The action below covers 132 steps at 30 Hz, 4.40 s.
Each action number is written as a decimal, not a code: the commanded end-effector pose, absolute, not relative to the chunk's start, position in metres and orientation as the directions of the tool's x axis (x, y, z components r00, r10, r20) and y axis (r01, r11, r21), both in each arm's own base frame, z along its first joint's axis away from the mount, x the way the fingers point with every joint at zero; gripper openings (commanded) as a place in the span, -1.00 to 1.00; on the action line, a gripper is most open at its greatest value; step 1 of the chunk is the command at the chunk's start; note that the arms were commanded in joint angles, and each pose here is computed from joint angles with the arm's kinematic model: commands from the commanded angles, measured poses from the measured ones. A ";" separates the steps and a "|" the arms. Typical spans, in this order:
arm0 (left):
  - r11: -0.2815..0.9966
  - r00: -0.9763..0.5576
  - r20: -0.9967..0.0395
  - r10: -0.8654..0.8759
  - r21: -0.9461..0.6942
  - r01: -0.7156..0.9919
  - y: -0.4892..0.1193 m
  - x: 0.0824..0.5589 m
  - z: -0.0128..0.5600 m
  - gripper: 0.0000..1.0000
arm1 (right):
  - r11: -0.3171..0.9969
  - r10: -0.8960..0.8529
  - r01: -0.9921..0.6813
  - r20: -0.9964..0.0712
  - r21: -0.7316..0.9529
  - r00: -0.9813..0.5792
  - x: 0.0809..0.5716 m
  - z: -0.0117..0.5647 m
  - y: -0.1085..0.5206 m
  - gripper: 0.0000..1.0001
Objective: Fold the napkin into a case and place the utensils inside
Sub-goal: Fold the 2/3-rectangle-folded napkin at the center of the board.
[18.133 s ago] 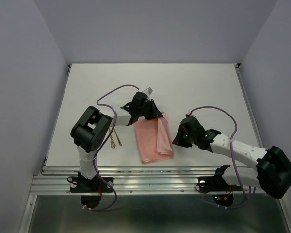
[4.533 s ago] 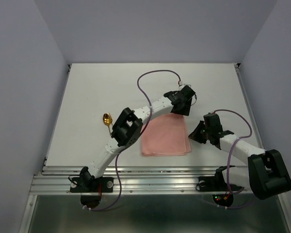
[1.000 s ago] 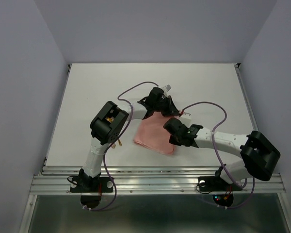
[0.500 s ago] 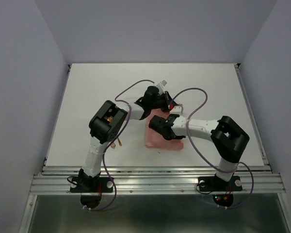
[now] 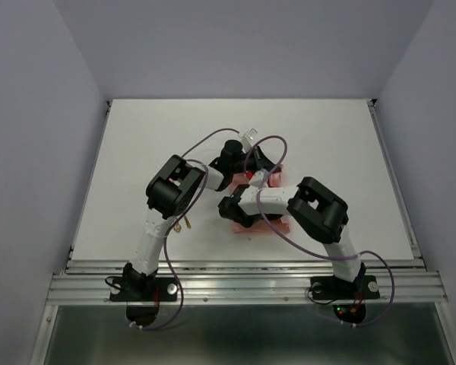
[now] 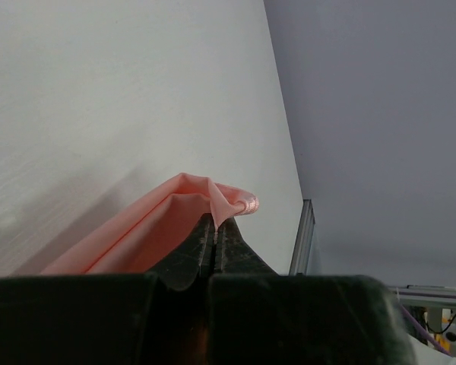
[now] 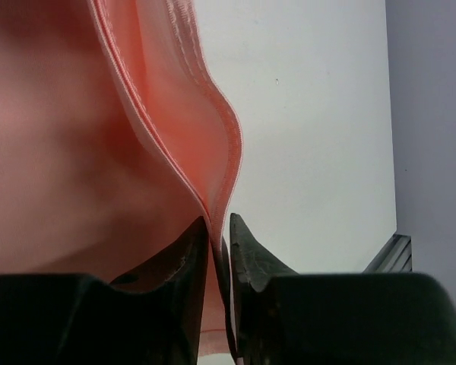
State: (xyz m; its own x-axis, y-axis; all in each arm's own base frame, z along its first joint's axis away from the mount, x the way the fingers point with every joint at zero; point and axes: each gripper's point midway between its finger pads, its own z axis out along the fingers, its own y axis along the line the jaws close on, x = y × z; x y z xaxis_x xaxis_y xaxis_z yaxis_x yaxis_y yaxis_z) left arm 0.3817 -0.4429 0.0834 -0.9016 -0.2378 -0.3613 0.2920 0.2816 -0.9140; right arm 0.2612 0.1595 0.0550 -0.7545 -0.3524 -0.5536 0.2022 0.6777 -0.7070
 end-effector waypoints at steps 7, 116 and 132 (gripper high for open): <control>0.233 -0.894 -0.393 -0.213 -0.909 0.345 -0.427 0.373 0.073 -1.00 | 0.887 -0.208 0.158 -0.680 -0.435 -0.703 0.269 0.065 0.208 -0.25; 0.385 -0.783 -0.582 -0.219 -0.789 0.479 -0.366 0.387 0.159 0.25 | 0.902 0.353 0.192 -0.405 0.387 -0.843 0.259 -0.011 0.216 -0.88; 0.670 -0.884 -0.448 -0.137 -0.699 0.250 -0.314 0.349 0.068 -0.88 | 0.923 0.258 0.098 -0.409 0.372 -0.875 0.262 -0.004 0.226 -0.88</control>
State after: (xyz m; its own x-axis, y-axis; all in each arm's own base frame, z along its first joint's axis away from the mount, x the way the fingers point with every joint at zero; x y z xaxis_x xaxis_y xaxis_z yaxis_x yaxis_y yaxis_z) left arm 0.3668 -0.3227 0.0744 -0.8727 -0.1714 -0.4571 0.2540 0.6401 -0.7251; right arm 0.2849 0.2423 0.0218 -0.8168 0.3385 -0.4672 0.0934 0.8767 0.4718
